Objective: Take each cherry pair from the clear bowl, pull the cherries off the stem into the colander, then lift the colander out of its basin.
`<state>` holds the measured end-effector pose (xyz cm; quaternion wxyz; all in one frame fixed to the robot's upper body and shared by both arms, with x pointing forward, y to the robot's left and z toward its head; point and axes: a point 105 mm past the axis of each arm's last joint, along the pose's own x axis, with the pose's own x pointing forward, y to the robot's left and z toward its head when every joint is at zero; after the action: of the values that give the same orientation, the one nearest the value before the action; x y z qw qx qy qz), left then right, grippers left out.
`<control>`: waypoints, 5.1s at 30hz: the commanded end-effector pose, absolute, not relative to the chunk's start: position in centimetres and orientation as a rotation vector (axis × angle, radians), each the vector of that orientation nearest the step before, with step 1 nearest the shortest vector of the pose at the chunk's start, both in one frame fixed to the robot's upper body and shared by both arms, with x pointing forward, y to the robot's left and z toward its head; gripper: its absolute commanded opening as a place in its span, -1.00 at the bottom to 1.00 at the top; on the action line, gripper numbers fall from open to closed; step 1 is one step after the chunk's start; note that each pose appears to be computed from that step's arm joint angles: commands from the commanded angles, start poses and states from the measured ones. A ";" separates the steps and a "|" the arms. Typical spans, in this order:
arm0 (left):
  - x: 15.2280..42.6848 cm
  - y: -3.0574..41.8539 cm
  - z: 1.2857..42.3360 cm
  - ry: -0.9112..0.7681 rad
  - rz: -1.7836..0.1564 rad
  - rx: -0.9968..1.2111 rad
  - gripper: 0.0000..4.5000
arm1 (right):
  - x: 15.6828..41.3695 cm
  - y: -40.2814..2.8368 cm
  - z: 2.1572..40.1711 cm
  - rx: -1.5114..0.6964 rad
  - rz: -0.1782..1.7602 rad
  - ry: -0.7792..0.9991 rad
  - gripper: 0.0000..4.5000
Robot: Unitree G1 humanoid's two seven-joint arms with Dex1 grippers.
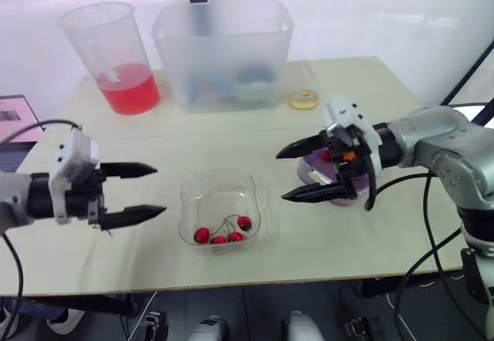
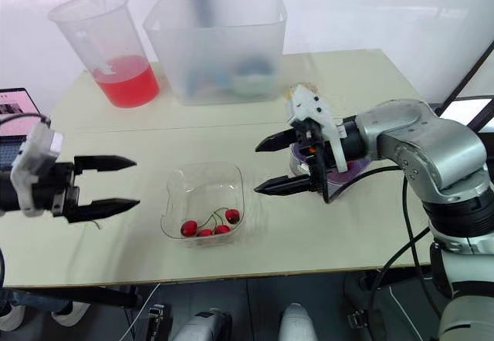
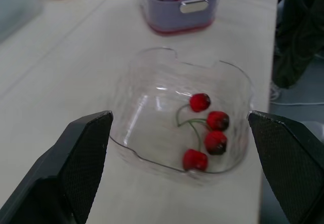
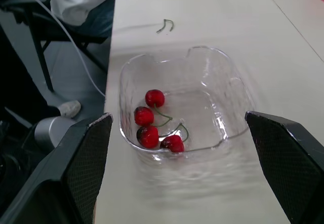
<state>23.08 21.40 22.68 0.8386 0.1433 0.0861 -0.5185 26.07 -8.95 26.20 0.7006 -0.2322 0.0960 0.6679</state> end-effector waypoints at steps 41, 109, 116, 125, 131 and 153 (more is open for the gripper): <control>21.9 22.7 20.4 -0.100 -0.763 0.309 1.00 | 30.6 0.4 14.8 -1.203 1.495 0.737 0.22; 25.2 19.7 20.8 -0.176 -0.897 0.299 1.00 | 31.9 0.5 17.1 -1.277 1.333 0.713 -0.52; 26.5 20.6 22.0 -0.171 -0.821 0.201 1.00 | 31.0 1.2 22.3 -0.991 1.488 0.464 -0.52; 29.2 20.6 26.1 -0.216 -0.737 0.011 1.00 | 33.4 -2.1 31.0 -0.328 1.357 -0.014 -0.52; 30.4 18.7 30.2 -0.273 -0.841 -0.219 1.00 | 36.0 -3.9 31.0 -0.280 1.044 -0.221 -0.52; 34.9 12.3 29.3 -0.168 -0.864 -0.317 1.00 | 34.7 -2.3 26.2 -0.551 0.810 -0.391 -0.52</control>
<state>35.09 12.22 27.91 0.8919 -0.1607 -0.0576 -0.4188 35.49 -2.57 24.39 0.8679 -0.2654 -0.1487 0.3927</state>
